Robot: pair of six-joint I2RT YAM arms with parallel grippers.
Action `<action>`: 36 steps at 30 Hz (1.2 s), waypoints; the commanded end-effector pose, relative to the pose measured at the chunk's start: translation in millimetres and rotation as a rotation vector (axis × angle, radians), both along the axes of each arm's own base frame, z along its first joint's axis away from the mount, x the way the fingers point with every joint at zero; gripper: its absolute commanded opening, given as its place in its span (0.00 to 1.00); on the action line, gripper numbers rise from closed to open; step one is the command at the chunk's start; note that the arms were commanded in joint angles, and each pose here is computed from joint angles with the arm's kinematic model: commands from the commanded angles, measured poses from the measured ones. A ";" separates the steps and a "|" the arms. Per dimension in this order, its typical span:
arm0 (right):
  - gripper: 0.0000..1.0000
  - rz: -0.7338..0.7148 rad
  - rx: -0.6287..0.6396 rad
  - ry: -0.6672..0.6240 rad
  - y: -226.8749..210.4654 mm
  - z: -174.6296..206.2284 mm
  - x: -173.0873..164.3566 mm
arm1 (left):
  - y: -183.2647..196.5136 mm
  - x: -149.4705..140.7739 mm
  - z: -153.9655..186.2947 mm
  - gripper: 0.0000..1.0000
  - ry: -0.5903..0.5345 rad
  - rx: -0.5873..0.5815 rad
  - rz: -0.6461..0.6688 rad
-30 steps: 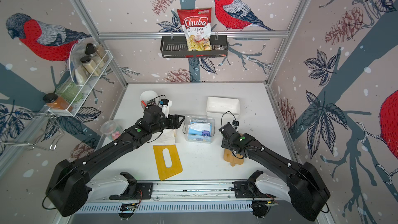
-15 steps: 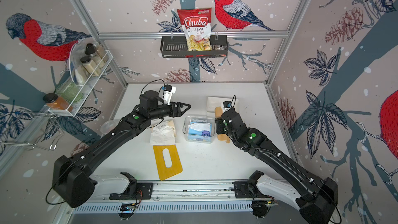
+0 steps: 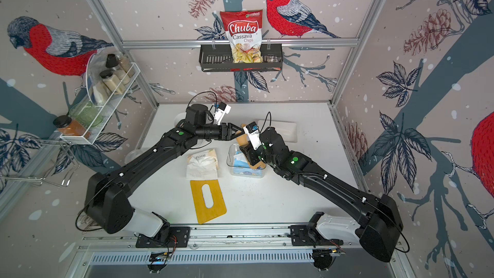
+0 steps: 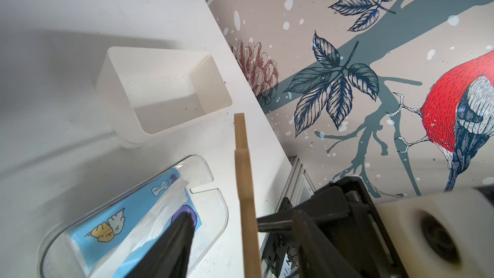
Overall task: Put the tissue paper into the tissue box
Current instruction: Close the box lid on the tissue box.
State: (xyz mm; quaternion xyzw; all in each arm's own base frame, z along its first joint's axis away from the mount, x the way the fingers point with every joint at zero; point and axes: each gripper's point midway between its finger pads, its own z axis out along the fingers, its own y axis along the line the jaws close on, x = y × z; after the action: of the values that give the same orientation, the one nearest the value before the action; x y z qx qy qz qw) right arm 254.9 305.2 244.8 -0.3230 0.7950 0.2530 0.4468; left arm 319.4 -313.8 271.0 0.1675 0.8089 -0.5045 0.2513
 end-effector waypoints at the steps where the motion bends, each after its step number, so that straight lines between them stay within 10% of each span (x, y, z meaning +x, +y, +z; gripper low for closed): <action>1: 0.23 0.046 0.018 -0.062 14.0 12.4 3.7 | -5.4 -5.9 -4.7 0.49 0.025 -0.003 -0.045; 11: 0.28 -0.018 -0.088 -0.029 12.3 -15.2 18.0 | -5.7 0.6 -20.3 0.01 0.064 -0.008 -0.028; 20: 1.00 -0.107 0.210 0.108 -47.7 19.7 21.0 | 53.2 16.4 12.7 0.00 0.035 -0.245 0.172; 26: 1.00 -0.153 0.553 0.282 -78.8 42.1 23.2 | 96.1 8.6 43.0 0.00 -0.037 -0.422 0.359; 36: 0.95 0.020 0.714 0.502 -23.7 53.4 16.2 | 133.2 -17.0 73.4 0.00 -0.091 -0.660 0.508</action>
State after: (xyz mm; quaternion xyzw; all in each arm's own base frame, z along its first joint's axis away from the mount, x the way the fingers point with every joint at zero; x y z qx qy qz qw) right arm 279.0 264.3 269.8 -0.0746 0.7780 0.5228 0.3404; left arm 304.6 -191.7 311.6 -0.0983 0.6602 -0.6257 0.4037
